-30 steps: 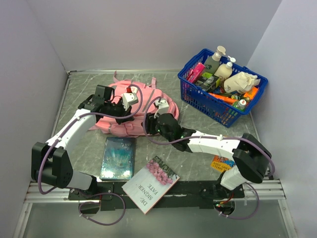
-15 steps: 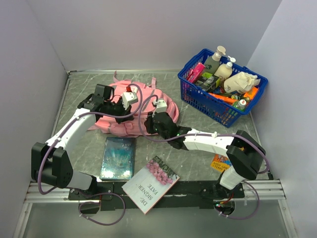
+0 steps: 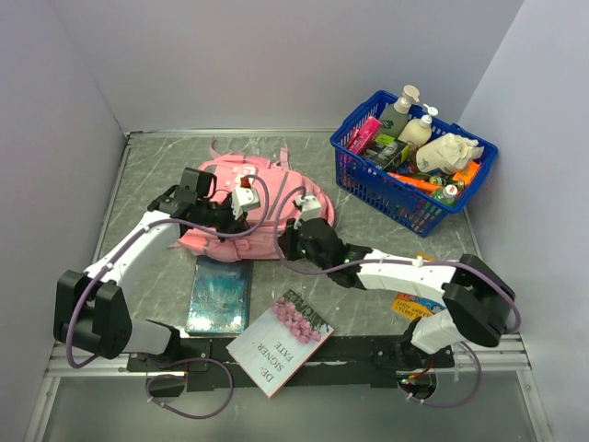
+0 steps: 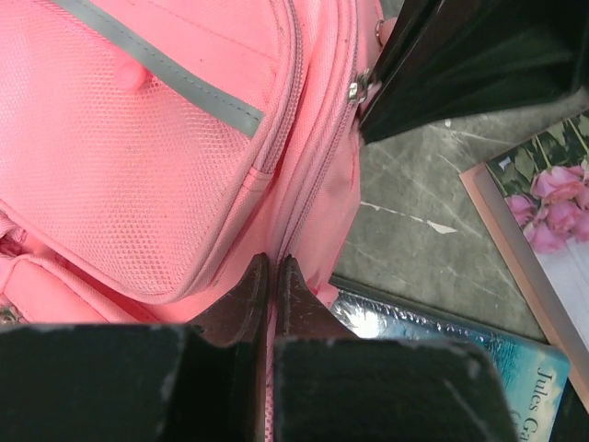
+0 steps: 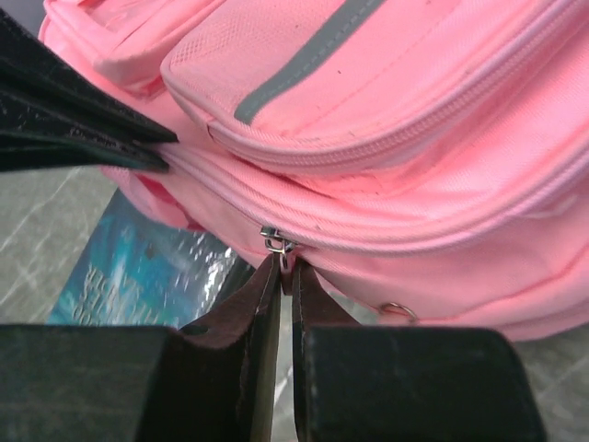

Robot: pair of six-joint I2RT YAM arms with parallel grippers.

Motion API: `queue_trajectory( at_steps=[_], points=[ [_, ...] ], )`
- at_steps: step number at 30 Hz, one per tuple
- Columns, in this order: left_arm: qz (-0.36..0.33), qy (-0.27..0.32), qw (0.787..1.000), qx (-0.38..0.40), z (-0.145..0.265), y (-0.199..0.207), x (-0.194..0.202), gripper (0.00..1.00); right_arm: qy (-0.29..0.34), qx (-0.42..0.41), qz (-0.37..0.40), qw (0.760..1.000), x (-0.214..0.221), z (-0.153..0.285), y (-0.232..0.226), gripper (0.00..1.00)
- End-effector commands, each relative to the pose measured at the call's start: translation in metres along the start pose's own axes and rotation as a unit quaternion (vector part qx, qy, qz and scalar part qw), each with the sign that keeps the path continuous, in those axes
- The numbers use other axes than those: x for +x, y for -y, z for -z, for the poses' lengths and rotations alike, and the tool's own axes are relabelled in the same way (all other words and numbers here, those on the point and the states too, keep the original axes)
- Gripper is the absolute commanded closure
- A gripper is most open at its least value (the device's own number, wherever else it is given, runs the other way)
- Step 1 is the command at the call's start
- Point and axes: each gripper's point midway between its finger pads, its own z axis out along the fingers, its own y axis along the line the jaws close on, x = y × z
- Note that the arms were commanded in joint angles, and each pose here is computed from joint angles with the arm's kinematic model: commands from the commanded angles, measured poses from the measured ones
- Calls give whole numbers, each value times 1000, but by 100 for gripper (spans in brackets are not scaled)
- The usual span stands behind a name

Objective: Pack the student bag
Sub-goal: Zip the student bag at the center of the board.

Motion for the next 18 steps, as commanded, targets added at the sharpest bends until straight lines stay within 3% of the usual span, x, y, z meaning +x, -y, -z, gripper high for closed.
queue_trajectory(
  at_steps=[1,13,16,18],
  points=[
    [-45,-29,998,-37,14,-10,17,99,41,17,-10,999,-31,27,26,100],
    [-109,-74,986,-103,35,-45,46,99,16,44,-55,997,-26,37,87,100],
    [-120,-72,980,-140,43,-68,48,99,14,39,-47,998,-31,30,84,100],
    [-119,-58,974,-186,51,-97,44,93,18,24,-45,999,-38,24,76,100]
  ],
)
